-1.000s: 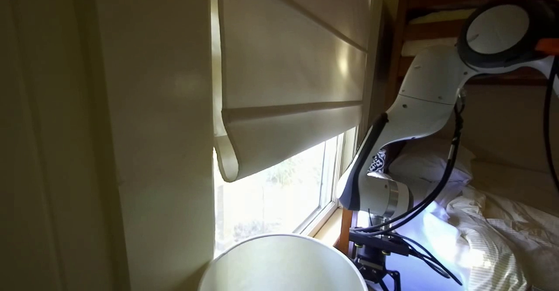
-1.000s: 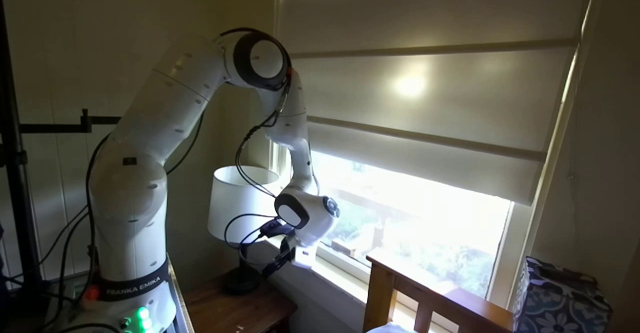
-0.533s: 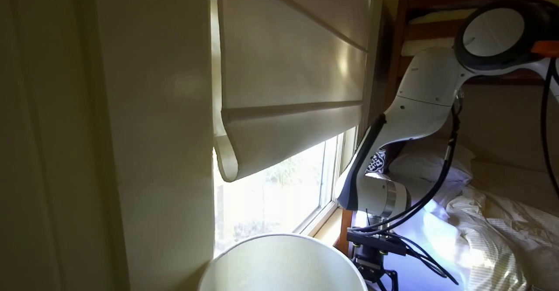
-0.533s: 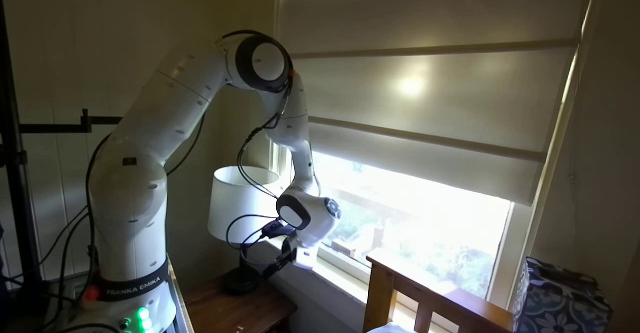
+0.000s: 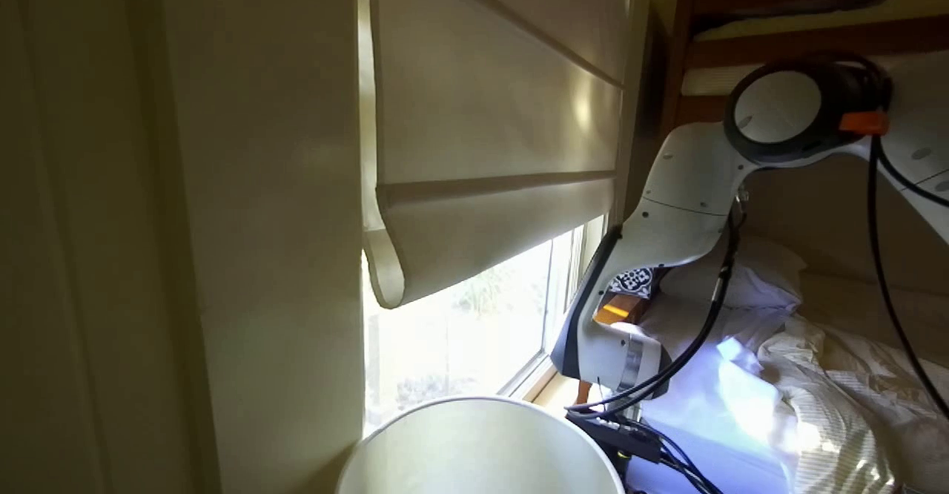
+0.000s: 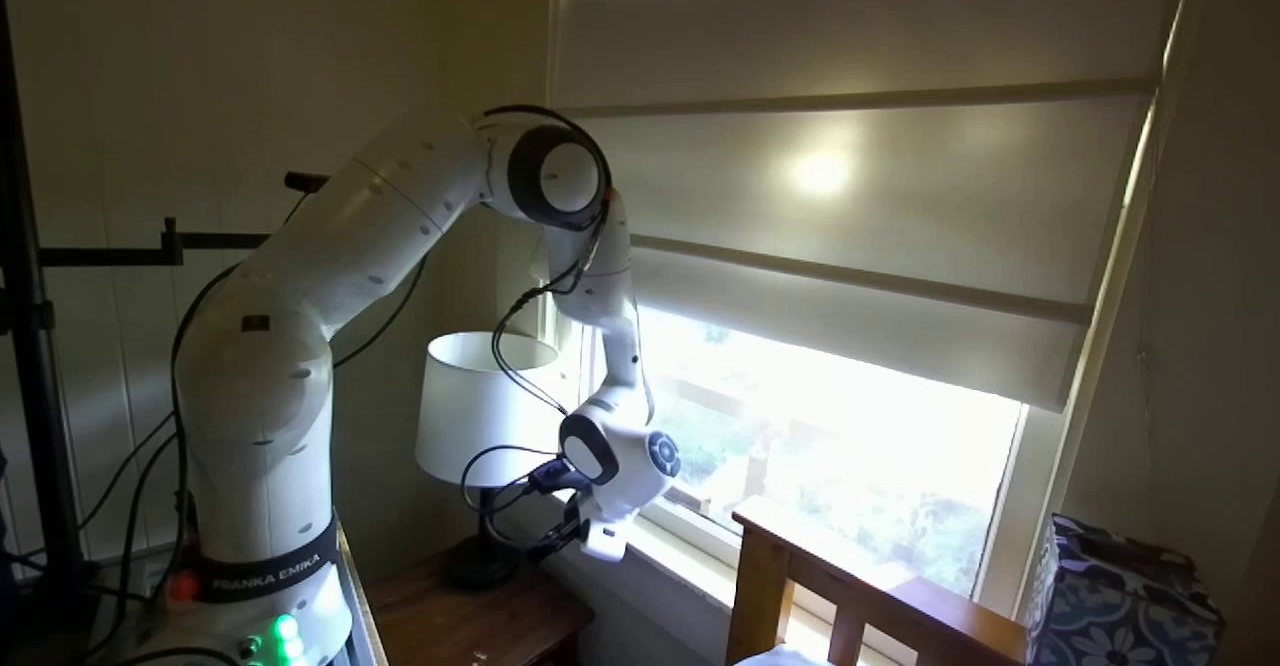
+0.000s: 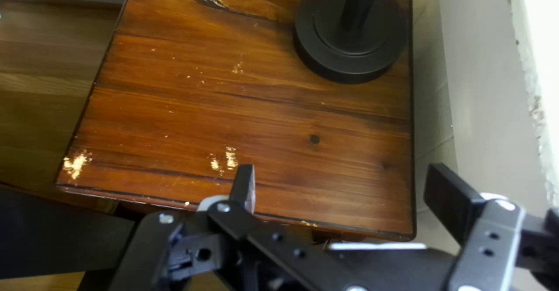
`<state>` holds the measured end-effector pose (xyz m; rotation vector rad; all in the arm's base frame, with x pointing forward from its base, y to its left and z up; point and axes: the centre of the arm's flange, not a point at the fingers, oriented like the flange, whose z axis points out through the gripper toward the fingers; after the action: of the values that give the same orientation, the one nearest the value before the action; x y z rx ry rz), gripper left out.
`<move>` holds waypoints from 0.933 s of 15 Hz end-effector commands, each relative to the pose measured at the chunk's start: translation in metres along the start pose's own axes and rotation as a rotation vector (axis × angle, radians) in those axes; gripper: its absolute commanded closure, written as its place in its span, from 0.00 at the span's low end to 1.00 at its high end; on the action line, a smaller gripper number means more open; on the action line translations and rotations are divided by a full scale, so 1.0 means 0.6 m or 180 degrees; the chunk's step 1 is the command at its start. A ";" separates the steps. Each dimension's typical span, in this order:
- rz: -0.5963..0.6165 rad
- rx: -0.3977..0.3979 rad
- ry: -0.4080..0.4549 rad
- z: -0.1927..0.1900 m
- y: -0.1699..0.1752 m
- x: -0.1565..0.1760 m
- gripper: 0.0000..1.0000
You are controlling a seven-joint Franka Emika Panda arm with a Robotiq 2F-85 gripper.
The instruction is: Move the lamp slightly to the left
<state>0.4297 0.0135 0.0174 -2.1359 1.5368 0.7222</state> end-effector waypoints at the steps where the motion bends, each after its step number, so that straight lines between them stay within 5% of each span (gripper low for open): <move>1: 0.0023 0.0191 -0.0325 0.050 -0.036 0.053 0.00; 8: 0.0036 0.0024 -0.1011 0.117 -0.080 0.121 0.00; 14: 0.0114 -0.0082 -0.1460 0.220 -0.048 0.132 0.00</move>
<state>0.4586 0.0351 -0.1015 -1.8373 1.3455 1.0958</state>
